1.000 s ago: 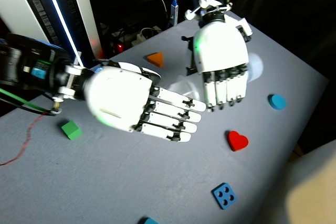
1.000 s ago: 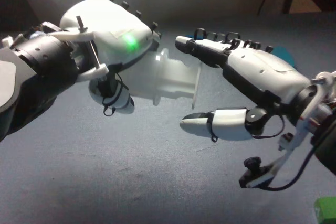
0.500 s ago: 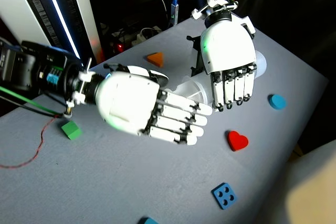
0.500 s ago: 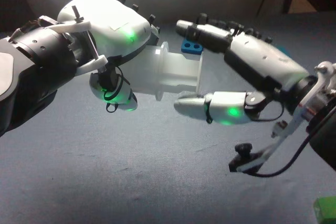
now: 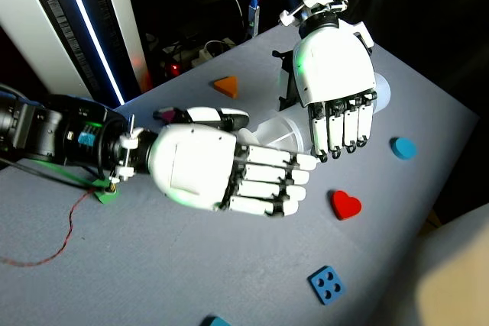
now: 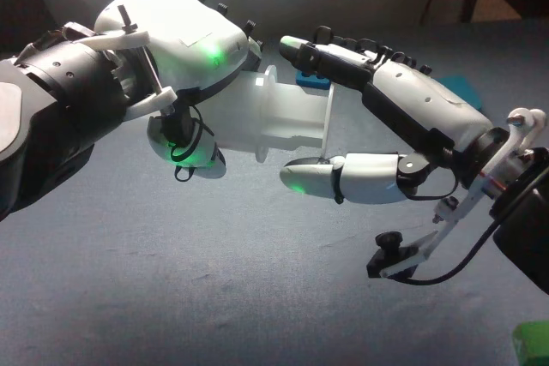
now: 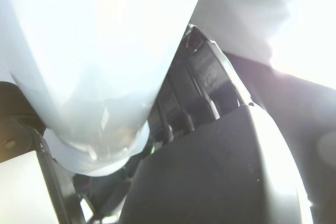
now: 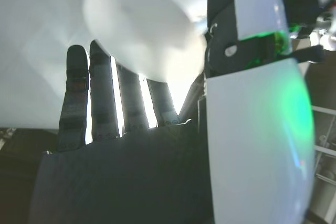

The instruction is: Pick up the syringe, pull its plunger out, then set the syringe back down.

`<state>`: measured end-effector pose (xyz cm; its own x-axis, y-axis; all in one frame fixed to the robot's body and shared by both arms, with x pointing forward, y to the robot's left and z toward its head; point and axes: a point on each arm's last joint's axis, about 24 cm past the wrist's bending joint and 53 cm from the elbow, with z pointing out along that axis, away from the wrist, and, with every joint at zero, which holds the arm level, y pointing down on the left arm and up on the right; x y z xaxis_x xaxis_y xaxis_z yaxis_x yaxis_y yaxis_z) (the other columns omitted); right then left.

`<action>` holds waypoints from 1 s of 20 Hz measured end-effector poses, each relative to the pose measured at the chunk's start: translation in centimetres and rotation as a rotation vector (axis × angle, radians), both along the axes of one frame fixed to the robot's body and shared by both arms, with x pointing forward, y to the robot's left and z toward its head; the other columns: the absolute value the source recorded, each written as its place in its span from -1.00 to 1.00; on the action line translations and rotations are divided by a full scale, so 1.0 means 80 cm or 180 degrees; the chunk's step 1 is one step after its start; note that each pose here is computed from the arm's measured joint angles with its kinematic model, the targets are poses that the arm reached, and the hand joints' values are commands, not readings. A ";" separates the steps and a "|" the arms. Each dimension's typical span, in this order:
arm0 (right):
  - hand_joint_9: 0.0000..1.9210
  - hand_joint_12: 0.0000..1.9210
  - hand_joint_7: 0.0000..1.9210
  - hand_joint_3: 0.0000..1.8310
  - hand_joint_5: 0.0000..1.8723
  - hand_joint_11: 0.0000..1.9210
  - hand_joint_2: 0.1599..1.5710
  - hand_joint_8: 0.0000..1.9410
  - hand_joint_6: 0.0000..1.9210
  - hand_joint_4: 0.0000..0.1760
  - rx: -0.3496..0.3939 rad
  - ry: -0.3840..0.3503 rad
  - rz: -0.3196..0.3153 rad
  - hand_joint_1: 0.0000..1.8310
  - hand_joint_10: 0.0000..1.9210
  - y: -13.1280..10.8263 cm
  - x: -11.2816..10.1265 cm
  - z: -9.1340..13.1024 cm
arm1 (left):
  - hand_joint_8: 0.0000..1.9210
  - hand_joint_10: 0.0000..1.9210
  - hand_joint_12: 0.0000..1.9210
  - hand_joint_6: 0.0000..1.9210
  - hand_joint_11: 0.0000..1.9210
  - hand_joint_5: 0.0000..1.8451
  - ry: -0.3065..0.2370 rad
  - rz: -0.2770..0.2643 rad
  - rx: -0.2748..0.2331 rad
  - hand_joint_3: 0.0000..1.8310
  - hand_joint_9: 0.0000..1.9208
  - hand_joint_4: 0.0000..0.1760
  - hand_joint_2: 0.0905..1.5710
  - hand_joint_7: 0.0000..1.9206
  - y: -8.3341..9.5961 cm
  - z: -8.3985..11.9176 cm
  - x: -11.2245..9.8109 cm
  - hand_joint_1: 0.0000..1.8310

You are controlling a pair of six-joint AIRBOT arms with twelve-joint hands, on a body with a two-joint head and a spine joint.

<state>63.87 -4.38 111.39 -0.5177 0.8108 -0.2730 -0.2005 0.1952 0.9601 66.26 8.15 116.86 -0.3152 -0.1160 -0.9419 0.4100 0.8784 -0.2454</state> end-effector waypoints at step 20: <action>0.03 0.15 0.05 -0.99 -0.15 -0.18 0.34 -0.30 -0.10 -1.00 0.0106 -0.0153 -0.0114 0.47 0.04 -0.008 0.005 0.016 | 0.17 0.46 0.23 0.17 -0.22 -0.08 -0.0006 -0.0055 -0.0016 -1.00 -0.18 -1.00 0.45 -0.10 -0.006 0.005 -0.001 0.48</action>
<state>64.28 -5.01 112.68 -0.4750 0.8377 -0.2694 -0.2401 0.1711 0.9555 66.15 7.69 117.23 -0.3155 -0.1152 -0.9419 0.4256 0.8700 -0.2489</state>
